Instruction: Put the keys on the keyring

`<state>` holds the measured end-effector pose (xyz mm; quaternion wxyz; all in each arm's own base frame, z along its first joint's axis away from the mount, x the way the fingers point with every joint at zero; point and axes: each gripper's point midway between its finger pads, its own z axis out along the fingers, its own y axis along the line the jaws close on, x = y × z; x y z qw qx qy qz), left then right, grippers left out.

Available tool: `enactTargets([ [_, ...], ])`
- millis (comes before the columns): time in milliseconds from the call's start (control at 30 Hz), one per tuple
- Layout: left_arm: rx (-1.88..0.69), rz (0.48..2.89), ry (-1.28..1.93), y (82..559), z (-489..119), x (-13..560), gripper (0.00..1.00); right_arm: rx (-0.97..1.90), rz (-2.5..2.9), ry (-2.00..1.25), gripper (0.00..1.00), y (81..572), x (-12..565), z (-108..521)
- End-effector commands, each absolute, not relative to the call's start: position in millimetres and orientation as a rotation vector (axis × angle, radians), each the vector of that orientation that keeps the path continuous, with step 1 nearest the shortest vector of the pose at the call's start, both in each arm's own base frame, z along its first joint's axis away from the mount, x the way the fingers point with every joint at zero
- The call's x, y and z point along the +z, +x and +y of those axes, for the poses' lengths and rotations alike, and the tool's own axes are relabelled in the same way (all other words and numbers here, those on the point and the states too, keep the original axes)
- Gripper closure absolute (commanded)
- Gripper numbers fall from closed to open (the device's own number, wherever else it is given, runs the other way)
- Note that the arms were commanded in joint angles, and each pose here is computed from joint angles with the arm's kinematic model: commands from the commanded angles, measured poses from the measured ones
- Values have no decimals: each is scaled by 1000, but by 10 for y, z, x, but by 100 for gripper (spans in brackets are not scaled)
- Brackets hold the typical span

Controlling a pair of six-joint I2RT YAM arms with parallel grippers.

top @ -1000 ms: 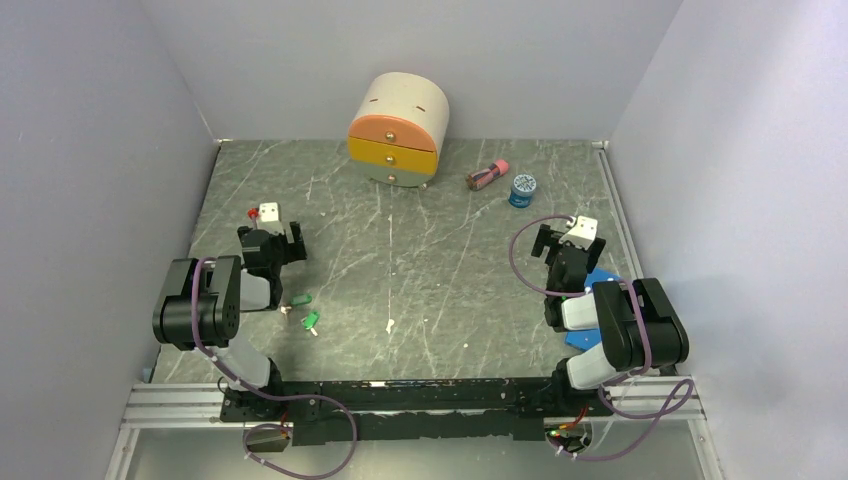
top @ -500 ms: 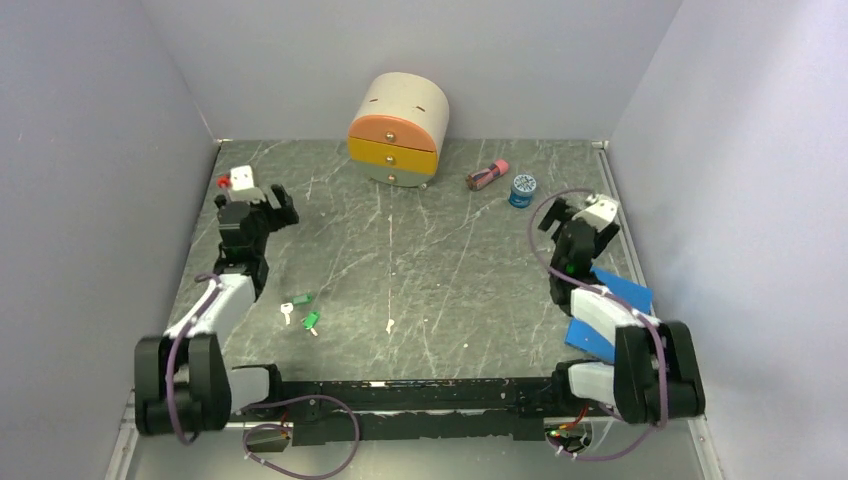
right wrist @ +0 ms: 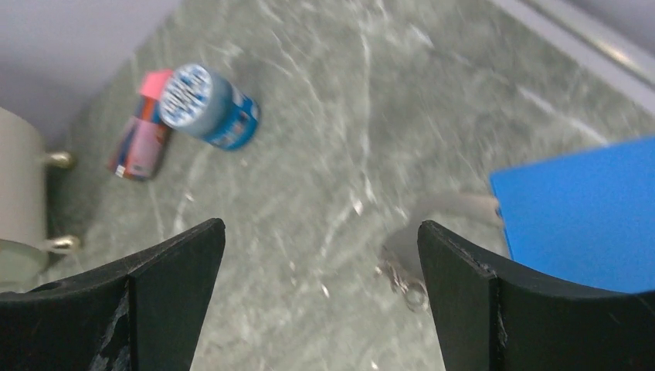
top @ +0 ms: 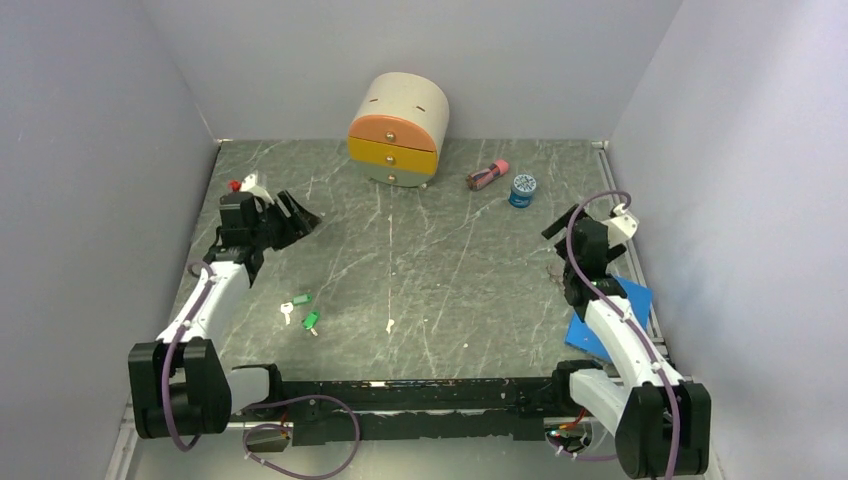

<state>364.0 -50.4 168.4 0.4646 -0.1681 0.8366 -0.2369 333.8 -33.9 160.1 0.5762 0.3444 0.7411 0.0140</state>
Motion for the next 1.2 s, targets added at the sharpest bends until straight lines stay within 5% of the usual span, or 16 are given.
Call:
enactTargets([
  [0,-836,2105,-395,3445,-854,1600,31,63,1894,937,1,3083,1143,-320],
  [700,-890,2200,-164,3217,-1718,1502,29,-195,2164,1113,1,3173,529,-648],
  [1167,-893,2235,-158,3156,-1721,1348,27,272,2420,832,2,3462,288,101],
])
